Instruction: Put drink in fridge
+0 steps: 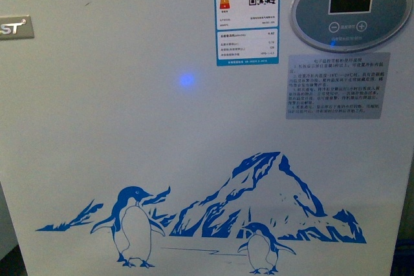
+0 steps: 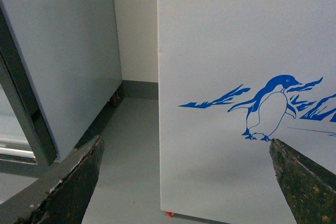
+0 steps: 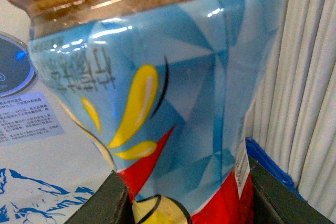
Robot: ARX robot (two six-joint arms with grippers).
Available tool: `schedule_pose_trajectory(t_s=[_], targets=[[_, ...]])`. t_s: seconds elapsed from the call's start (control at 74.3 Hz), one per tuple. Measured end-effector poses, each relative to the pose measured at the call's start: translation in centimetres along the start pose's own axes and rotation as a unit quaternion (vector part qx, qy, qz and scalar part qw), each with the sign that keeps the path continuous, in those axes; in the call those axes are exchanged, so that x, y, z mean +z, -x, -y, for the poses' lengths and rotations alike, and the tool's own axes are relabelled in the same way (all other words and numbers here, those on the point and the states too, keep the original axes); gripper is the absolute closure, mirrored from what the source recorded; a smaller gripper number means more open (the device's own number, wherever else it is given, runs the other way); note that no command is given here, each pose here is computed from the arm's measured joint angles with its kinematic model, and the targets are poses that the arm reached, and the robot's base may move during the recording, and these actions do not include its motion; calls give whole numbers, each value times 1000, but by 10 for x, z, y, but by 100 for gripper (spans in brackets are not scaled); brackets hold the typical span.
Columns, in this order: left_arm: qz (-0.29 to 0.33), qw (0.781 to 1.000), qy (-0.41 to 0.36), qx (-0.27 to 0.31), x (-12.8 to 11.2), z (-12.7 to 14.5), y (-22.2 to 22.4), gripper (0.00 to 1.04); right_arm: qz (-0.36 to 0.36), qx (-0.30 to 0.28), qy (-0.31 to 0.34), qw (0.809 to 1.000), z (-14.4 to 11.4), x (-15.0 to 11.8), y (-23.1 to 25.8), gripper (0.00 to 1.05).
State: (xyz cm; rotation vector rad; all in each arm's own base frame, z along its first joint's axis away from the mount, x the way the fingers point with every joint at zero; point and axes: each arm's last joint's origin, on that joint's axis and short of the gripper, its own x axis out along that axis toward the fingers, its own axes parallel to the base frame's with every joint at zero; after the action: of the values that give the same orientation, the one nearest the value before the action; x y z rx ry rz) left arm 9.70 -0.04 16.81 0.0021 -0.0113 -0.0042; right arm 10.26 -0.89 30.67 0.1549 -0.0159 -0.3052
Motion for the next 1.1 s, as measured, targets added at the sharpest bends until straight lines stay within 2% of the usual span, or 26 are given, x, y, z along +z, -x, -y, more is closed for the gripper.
schedule_pose_trajectory(t_s=[0.242, 0.444, 1.104], targets=[[0, 1000, 0, 0, 0, 0, 0, 8, 17, 20, -10, 1000, 0, 0, 1, 64], [0, 1000, 0, 0, 0, 0, 0, 8, 11, 13, -10, 1000, 1, -8, 0, 64], [0, 1000, 0, 0, 0, 0, 0, 8, 9, 14, -9, 1000, 1, -10, 0, 64]])
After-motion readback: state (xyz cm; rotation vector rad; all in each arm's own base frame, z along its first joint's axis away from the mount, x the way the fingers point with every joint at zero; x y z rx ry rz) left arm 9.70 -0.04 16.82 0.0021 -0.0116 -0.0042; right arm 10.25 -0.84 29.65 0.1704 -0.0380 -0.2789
